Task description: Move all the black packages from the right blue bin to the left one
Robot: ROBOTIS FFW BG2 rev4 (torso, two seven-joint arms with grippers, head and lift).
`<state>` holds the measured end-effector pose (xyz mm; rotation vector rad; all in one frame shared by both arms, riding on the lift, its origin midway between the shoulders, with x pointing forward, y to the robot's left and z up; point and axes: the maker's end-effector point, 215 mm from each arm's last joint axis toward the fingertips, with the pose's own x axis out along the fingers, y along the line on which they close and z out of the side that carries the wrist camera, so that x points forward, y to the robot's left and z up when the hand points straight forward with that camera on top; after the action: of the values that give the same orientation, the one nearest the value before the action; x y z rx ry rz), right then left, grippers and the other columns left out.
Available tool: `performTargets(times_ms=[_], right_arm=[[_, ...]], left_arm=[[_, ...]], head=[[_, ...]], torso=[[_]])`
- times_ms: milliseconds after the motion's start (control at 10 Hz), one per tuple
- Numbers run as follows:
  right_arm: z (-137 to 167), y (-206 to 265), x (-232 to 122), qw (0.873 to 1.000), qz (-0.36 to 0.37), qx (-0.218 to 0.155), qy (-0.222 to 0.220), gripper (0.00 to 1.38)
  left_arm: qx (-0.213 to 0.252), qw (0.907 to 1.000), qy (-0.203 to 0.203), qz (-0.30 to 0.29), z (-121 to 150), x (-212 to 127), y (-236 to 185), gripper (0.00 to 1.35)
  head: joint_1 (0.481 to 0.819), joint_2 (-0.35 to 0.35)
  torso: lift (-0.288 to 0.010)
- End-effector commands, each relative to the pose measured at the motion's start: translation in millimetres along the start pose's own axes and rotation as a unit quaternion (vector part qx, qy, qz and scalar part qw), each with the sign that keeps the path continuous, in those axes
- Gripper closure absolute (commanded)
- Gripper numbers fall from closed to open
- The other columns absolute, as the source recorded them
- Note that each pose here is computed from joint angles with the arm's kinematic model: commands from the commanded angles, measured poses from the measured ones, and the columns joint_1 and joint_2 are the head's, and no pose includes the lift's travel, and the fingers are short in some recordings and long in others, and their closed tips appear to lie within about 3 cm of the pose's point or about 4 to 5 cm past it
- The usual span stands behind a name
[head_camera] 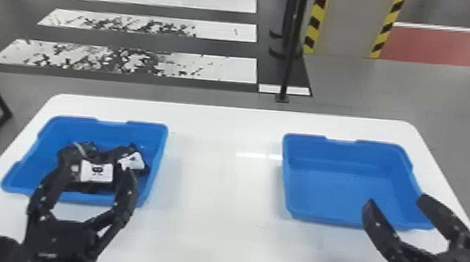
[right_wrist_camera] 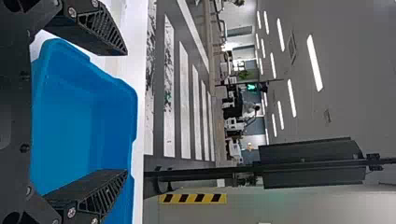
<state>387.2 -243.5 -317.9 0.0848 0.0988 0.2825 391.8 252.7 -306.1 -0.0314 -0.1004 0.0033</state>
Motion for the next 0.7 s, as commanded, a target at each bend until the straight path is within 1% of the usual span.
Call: performTargets(times_ms=[0,600], right_arm=[[1.2,0.3,0.1,1.0,0.0,0.0,-0.001,0.14],[-0.1,-1.4,-1.2,1.0,-0.001,0.006,-0.004,0.14]], left_arm=[[0.0,1.0,-0.002,0.0,1.2,-0.8,0.1,0.12],[0.004,0.9999,-0.009,0.001,5.7,-0.8,0.9,0.12]], head=[[0.695,0.014],[0.695,0.015]], torso=[[-0.14],[-0.14]])
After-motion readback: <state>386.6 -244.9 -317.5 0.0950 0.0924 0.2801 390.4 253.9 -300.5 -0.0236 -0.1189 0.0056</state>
